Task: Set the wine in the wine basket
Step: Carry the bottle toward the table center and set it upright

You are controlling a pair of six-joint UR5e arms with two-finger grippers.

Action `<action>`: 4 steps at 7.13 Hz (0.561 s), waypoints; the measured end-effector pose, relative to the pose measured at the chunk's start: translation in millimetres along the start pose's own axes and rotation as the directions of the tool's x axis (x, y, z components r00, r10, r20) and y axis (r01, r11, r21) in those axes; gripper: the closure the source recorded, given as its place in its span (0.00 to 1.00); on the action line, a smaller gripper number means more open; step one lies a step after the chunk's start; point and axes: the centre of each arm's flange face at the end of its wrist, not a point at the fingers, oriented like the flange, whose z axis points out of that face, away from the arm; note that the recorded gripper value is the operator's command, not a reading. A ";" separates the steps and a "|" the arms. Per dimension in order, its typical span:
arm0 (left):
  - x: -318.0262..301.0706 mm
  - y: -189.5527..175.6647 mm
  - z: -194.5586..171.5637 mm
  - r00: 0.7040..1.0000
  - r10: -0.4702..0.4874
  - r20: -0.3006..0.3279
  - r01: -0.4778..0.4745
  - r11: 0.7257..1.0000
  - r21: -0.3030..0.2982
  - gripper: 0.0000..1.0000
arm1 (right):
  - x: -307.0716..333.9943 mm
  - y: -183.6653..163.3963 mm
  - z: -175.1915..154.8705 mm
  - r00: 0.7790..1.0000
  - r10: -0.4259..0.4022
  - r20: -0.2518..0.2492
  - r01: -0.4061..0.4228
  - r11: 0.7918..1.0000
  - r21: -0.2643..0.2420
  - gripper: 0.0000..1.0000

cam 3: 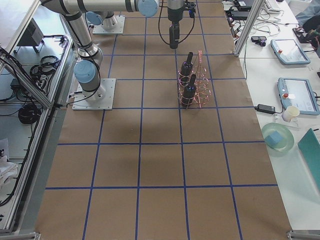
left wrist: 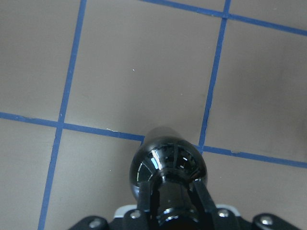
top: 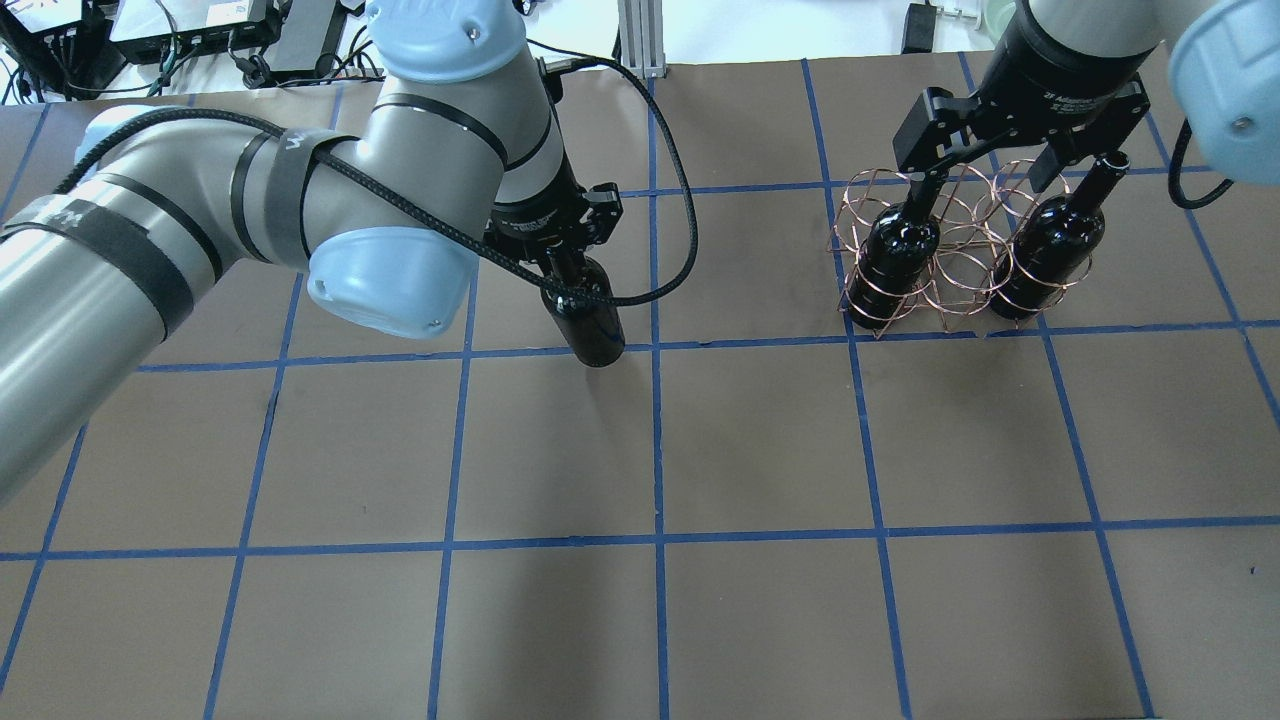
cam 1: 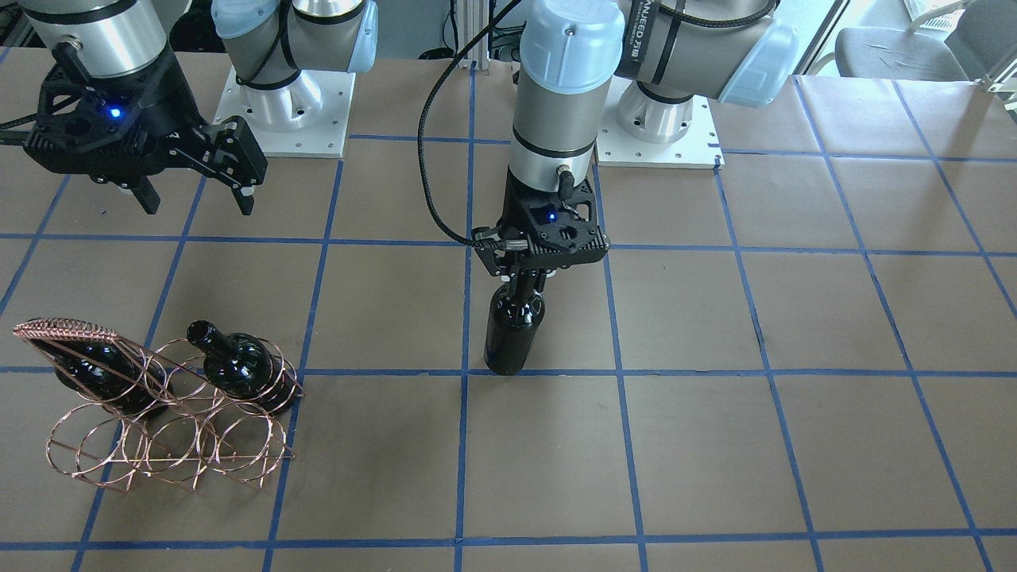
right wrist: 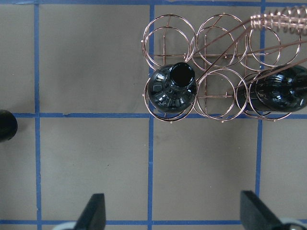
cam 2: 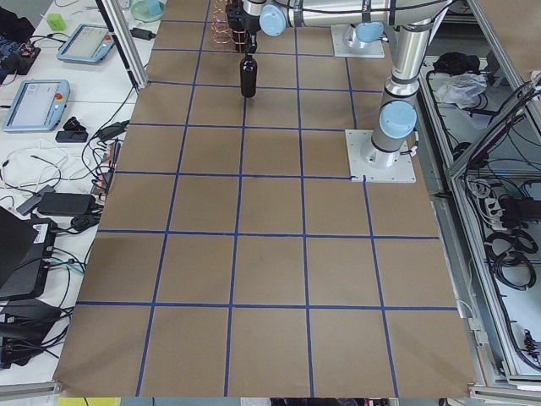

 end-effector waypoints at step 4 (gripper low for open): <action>13.0 19.0 10.8 0.999 0.037 0.000 -0.037 0.999 -0.015 0.00 | 0.0 -0.1 -0.1 1.000 0.000 0.000 0.000 1.000 0.001 0.00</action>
